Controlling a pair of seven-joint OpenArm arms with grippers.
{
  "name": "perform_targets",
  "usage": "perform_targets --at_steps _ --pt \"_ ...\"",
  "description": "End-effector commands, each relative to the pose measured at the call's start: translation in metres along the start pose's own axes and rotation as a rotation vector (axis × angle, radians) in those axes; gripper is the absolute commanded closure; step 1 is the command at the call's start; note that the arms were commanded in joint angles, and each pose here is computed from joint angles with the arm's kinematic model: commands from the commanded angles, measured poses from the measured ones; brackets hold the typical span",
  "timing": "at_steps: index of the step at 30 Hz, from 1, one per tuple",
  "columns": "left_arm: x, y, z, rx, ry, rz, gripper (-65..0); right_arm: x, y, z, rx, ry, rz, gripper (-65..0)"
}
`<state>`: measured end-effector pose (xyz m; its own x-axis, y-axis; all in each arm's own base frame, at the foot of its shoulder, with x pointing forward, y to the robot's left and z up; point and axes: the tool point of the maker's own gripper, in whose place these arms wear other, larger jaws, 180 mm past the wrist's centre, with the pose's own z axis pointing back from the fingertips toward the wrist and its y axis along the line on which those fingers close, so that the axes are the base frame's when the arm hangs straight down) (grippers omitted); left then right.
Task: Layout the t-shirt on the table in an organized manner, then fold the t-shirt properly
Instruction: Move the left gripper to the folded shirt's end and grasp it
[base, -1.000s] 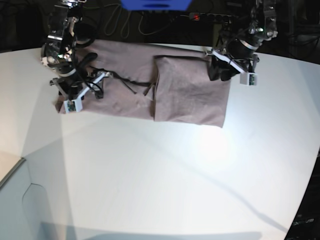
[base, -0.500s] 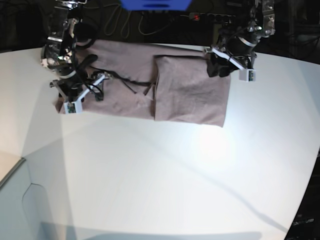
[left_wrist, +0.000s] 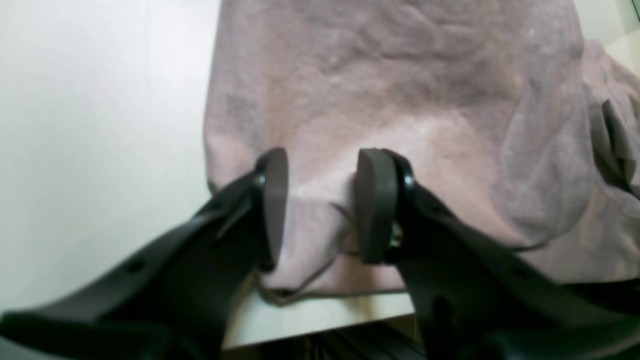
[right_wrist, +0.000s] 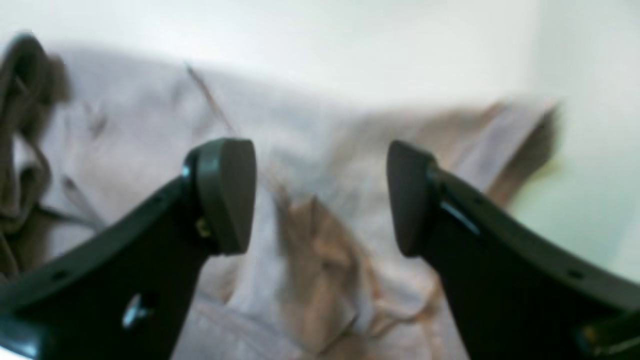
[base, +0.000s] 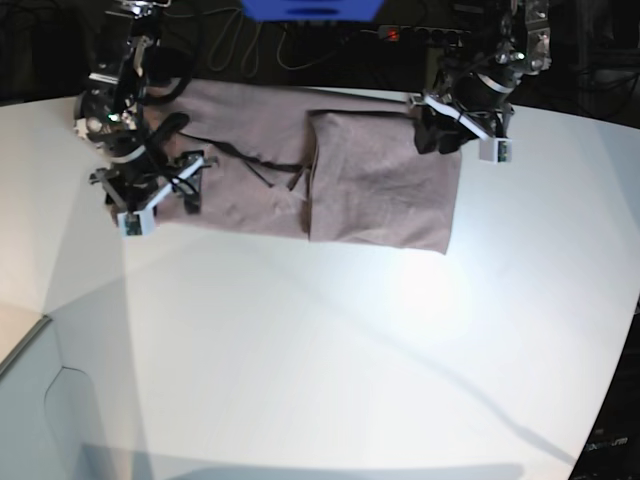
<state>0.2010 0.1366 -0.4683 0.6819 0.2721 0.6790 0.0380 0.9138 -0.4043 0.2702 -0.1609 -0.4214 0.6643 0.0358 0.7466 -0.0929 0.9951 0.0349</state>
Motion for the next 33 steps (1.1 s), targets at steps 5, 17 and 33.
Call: perform_targets --at_steps 5,17,33 --pt "0.001 0.003 0.003 0.005 0.006 -0.007 -23.1 0.020 -0.016 0.009 -0.043 -0.067 -0.010 -42.2" --pt "0.035 -0.012 0.006 -0.026 -0.073 -0.056 -23.1 -0.033 -0.049 0.011 -0.116 0.049 -0.102 -42.2" --pt "0.051 -0.020 0.008 -0.039 -0.112 -0.078 -23.1 -0.078 -0.061 0.010 -0.121 0.161 -0.124 -42.2"
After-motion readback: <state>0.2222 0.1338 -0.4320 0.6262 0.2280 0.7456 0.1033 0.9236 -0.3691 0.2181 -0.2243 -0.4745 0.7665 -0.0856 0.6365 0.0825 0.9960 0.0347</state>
